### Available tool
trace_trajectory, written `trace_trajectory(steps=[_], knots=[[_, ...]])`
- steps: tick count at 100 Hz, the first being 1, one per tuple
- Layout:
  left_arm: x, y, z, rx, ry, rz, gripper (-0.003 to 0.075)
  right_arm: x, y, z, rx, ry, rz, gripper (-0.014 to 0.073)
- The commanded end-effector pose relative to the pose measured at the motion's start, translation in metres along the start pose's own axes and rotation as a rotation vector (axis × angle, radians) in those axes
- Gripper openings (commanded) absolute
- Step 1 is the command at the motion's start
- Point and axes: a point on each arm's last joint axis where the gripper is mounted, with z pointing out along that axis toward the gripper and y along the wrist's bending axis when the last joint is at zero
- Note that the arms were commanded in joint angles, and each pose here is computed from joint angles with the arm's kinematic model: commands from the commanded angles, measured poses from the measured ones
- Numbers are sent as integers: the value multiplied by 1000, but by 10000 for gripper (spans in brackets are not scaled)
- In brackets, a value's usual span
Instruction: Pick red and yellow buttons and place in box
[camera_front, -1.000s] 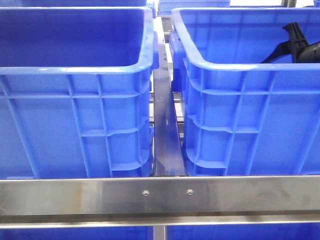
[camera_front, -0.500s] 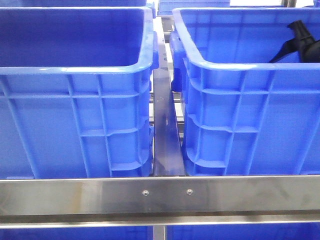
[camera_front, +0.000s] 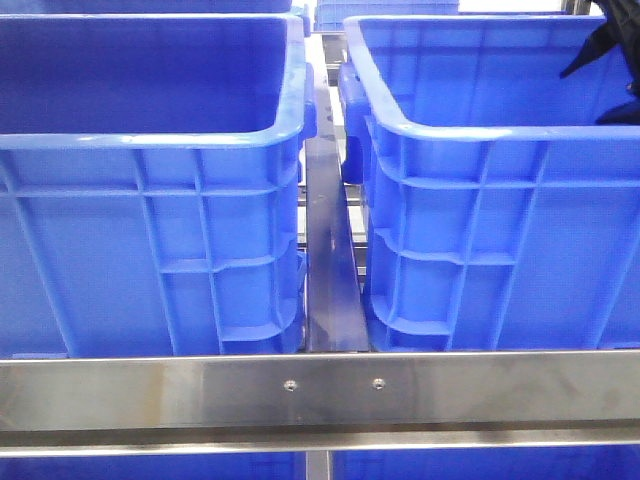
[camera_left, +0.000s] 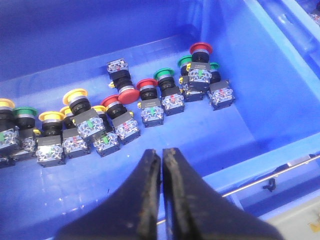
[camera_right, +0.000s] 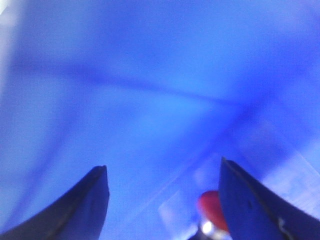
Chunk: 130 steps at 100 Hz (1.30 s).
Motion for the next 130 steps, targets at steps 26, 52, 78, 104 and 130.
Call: trace_trajectory(steps=[26,52,78,104,130], knots=[[-13,-2,-7,25,-101,9,-19,4,62,-78,-121,-42,-468,498],[-15,-3,-7,35,-123,9,-19,32,97,-143,-177,-168,-747,498],[-17,-3,-7,42,-141,9,-19,53,89,-214,-169,-321,-863,498],[-17,-3,-7,42,-141,9,-19,83,64,-272,-213,-416,-897,498],[-17,-3,-7,42,-141,9,-19,114,33,-308,-248,-499,-903,398]])
